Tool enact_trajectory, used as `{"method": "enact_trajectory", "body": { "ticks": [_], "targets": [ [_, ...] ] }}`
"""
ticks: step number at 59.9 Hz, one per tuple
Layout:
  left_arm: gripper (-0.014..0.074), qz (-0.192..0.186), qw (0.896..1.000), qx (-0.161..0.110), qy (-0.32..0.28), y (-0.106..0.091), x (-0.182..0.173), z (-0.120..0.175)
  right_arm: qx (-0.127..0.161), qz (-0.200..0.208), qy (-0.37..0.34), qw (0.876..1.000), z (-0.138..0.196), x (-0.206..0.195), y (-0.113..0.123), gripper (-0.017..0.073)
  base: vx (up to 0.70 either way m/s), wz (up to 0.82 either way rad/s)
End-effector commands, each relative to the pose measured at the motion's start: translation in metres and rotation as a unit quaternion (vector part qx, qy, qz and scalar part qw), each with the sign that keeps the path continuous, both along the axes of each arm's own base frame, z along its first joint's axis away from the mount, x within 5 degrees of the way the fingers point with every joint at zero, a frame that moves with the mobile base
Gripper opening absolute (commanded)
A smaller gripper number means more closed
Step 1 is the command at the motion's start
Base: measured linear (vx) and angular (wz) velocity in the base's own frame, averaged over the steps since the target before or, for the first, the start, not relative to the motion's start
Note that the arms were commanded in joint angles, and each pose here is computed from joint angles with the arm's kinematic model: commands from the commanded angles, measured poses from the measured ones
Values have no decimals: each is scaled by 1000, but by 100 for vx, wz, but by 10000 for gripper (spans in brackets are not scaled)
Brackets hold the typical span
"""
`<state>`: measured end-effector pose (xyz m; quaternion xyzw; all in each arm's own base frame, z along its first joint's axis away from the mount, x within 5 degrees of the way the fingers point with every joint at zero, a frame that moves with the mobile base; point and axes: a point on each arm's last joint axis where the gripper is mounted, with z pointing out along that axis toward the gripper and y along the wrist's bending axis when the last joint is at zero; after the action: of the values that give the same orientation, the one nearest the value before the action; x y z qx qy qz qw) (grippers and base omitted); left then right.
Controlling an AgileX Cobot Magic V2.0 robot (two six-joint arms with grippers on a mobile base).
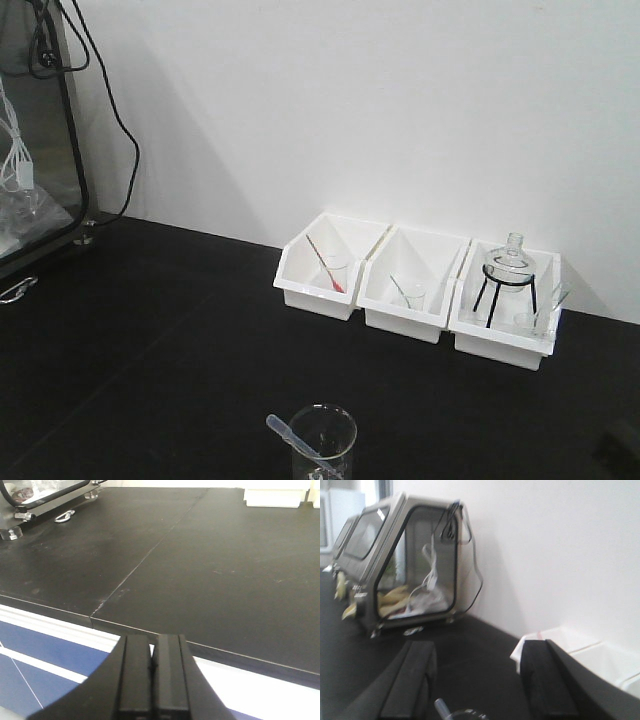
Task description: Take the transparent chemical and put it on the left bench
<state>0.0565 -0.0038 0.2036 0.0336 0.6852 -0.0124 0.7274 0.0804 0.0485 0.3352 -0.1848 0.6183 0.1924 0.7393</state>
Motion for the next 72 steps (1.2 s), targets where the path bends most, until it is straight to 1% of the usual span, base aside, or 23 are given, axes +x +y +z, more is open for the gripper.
{"method": "enact_trajectory", "body": {
  "ticks": [1,7,11,17,20,24,26,29,32,37,40,72],
  "targets": [
    [-4,0,999,-7,-40,0,-1,3,4,-26,-20,999,9,-13,-12,380,0,0],
    [-4,0,999,-7,-40,0,-1,3,3,-81,21,997,-2,-24,-29,299,0,0],
    [-4,0,999,-7,-40,0,-1,3,0,-119,42,992,-18,-30,-36,221,0,0],
    [-4,0,999,-7,-40,0,-1,3,-12,-172,19,985,-49,-36,-41,107,0,0],
    [-4,0,999,-7,-40,0,-1,3,-5,-193,8,981,-67,-36,-42,57,0,0],
    [-4,0,999,-7,-40,0,-1,3,8,-209,11,978,-96,-33,-43,-9,0,0],
    [-4,0,999,-7,-40,0,-1,3,12,-211,20,977,-110,-29,-43,-13,0,0],
    [-4,0,999,-7,-40,0,-1,3,9,-212,28,977,-131,-24,-42,-10,0,0],
    [-4,0,999,-7,-40,0,-1,3,0,-216,59,975,-134,-24,-43,-10,0,0],
    [-4,0,999,-7,-40,0,-1,3,-36,-219,44,974,-135,-25,-43,-8,0,0],
    [-4,0,999,-7,-40,0,-1,3,-44,-220,39,974,-134,-25,-43,-8,0,0],
    [-4,0,999,-7,-40,0,-1,3,-45,-220,42,973,-134,-25,-43,-8,0,0]
  ]
}}
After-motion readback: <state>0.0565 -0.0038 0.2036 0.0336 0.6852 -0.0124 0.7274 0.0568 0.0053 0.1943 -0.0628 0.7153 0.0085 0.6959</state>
